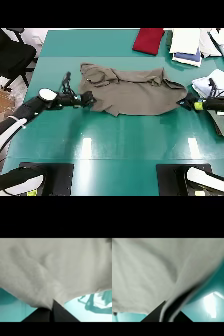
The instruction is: Fold the shirts.
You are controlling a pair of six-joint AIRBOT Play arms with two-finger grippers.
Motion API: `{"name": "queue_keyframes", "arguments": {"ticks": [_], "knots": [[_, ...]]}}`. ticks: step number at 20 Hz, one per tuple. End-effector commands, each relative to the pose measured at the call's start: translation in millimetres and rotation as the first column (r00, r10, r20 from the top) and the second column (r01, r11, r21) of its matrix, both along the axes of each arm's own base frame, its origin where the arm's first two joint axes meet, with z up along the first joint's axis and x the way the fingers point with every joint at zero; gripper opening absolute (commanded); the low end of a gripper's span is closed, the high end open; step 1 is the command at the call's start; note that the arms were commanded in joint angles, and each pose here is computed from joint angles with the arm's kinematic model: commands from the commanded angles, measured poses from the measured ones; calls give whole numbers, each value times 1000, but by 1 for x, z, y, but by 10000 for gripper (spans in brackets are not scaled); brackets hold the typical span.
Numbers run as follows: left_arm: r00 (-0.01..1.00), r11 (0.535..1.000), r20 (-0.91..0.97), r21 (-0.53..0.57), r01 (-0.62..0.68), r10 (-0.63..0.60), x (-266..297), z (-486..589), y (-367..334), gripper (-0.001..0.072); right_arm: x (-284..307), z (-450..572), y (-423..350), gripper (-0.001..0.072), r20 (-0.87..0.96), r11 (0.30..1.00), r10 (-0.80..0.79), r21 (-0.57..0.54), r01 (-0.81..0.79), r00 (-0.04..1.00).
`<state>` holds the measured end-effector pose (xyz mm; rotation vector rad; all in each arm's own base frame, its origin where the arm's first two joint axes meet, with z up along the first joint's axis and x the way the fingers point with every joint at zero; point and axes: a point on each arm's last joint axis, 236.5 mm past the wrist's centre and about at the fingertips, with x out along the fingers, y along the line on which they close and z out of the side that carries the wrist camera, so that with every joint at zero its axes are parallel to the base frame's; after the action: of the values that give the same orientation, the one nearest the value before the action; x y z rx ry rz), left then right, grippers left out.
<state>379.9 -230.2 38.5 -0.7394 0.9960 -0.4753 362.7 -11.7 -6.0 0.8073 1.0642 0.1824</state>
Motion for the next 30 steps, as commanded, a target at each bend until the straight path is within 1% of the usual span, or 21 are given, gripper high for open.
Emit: {"name": "queue_keyframes", "arguments": {"ticks": [1, 3, 5, 7, 10, 11, 13, 14, 19, 21, 23, 24, 25, 26, 27, 28, 29, 30], "knots": [[986, 1000, 164, 15, -13, 11, 1, 83, 18, 27, 8, 79, -5, 22, 231, 998, -66, 6, 66, 971], [968, 1000, 250, 31, 0, -8, -7, 129, 26, 27, 7, 143, -8, 20, 393, 994, -104, 22, 104, 913], [941, 998, 336, 60, 28, -47, -14, 173, 27, 27, 1, 206, 1, 20, 525, 995, -68, -23, 94, 849], [902, 996, 427, 85, 34, -67, -17, 223, 29, 27, -6, 276, 12, 20, 657, 990, -51, -65, 124, 752], [811, 993, 581, 120, -3, -68, -27, 308, 40, 27, -35, 372, 26, 20, 799, 976, -9, -123, 179, 601], [779, 990, 623, 138, -22, -69, -34, 334, 46, 27, -47, 392, 27, 20, 818, 965, 11, -159, 208, 575], [733, 979, 676, 189, -72, -77, -50, 373, 62, 27, -70, 418, 25, 20, 821, 929, 50, -247, 275, 568], [721, 976, 689, 199, -93, -72, -58, 386, 68, 27, -81, 426, 26, 20, 819, 914, 57, -273, 300, 571], [675, 971, 724, 236, -47, -143, -114, 429, 70, 28, -140, 469, 50, 20, 844, 847, 140, -373, 378, 518], [639, 968, 753, 245, -51, -157, -137, 448, 74, 27, -169, 481, 54, 20, 852, 813, 145, -393, 429, 504], [572, 972, 809, 219, -82, -134, -158, 474, 81, 28, -194, 494, 60, 20, 858, 783, 165, -413, 464, 486], [525, 977, 845, 188, -105, -106, -167, 490, 85, 28, -204, 504, 64, 20, 866, 772, 173, -415, 481, 468], [471, 980, 878, 156, -124, -80, -173, 506, 89, 28, -213, 514, 67, 20, 878, 756, 180, -412, 508, 444], [394, 981, 917, 126, -145, -60, -186, 525, 94, 28, -218, 524, 67, 20, 888, 737, 174, -404, 542, 425], [337, 981, 940, 107, -164, -46, -192, 538, 97, 28, -218, 528, 64, 20, 891, 726, 157, -396, 561, 426], [305, 980, 952, 93, -173, -36, -195, 546, 99, 28, -210, 526, 60, 20, 882, 729, 140, -399, 556, 449], [319, 980, 947, 99, -172, -40, -189, 541, 98, 27, -196, 516, 55, 20, 863, 752, 108, -395, 528, 493], [365, 980, 930, 114, -164, -47, -174, 527, 94, 27, -178, 500, 54, 20, 835, 794, 89, -388, 468, 542]]}}
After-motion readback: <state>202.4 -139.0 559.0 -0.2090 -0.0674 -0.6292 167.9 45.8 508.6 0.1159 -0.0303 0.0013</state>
